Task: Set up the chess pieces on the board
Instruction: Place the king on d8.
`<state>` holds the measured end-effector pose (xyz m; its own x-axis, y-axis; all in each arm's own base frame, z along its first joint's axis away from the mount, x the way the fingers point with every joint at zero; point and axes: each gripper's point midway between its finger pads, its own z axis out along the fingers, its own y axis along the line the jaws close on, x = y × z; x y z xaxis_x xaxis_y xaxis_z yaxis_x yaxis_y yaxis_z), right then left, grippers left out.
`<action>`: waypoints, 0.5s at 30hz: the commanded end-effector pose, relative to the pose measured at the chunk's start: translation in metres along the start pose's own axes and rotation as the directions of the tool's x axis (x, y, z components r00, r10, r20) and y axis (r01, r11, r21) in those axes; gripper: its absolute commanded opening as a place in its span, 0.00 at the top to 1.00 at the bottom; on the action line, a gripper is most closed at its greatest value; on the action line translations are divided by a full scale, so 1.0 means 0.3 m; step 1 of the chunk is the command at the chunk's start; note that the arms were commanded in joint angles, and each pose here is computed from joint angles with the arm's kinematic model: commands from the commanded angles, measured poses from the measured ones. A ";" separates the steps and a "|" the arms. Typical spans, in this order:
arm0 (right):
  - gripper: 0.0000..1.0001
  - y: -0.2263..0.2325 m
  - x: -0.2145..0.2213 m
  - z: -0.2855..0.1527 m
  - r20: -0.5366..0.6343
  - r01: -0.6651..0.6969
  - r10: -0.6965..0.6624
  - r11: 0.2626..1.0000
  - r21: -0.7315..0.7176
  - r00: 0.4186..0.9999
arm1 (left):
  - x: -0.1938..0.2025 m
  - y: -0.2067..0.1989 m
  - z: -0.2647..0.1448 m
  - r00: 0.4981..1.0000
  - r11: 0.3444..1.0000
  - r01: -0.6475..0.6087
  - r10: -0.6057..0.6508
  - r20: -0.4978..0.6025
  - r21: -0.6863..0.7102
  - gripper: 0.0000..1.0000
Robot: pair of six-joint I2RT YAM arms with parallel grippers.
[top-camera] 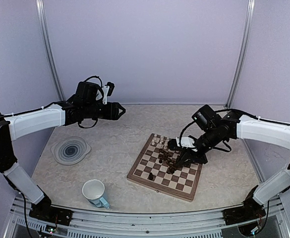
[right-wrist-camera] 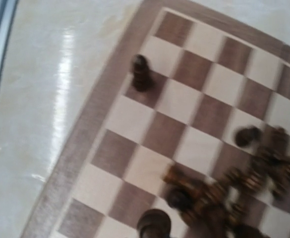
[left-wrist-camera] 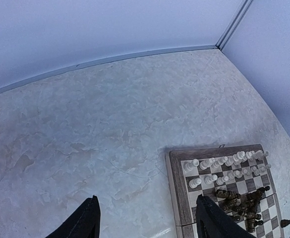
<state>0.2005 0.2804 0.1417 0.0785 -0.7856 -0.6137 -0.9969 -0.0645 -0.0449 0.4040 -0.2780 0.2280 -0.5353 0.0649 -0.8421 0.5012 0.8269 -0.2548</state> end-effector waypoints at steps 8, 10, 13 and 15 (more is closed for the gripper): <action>0.98 0.078 -0.053 0.113 0.013 0.074 -0.073 0.991 -0.114 0.997 | -0.034 -0.016 -0.004 1.000 1.000 -0.023 0.022 0.013 0.006 0.34; 0.99 0.080 -0.067 0.118 0.025 0.073 -0.071 0.989 -0.128 0.997 | -0.035 -0.016 -0.005 1.000 1.000 -0.023 0.023 0.013 0.007 0.34; 0.98 0.089 -0.058 0.142 0.017 0.085 -0.083 0.987 -0.140 0.996 | -0.037 -0.016 -0.007 1.000 1.000 -0.023 0.023 0.012 0.008 0.34; 0.98 0.109 -0.044 0.168 0.005 0.100 -0.101 0.983 -0.151 0.995 | -0.037 -0.016 -0.007 1.000 1.000 -0.023 0.023 0.011 0.008 0.34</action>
<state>0.1766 0.3085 0.1117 0.1281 -0.7951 -0.5928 -0.9842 -0.1757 0.0230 0.4024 -0.2769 0.2245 -0.5445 0.0769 -0.8352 0.5005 0.8288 -0.2500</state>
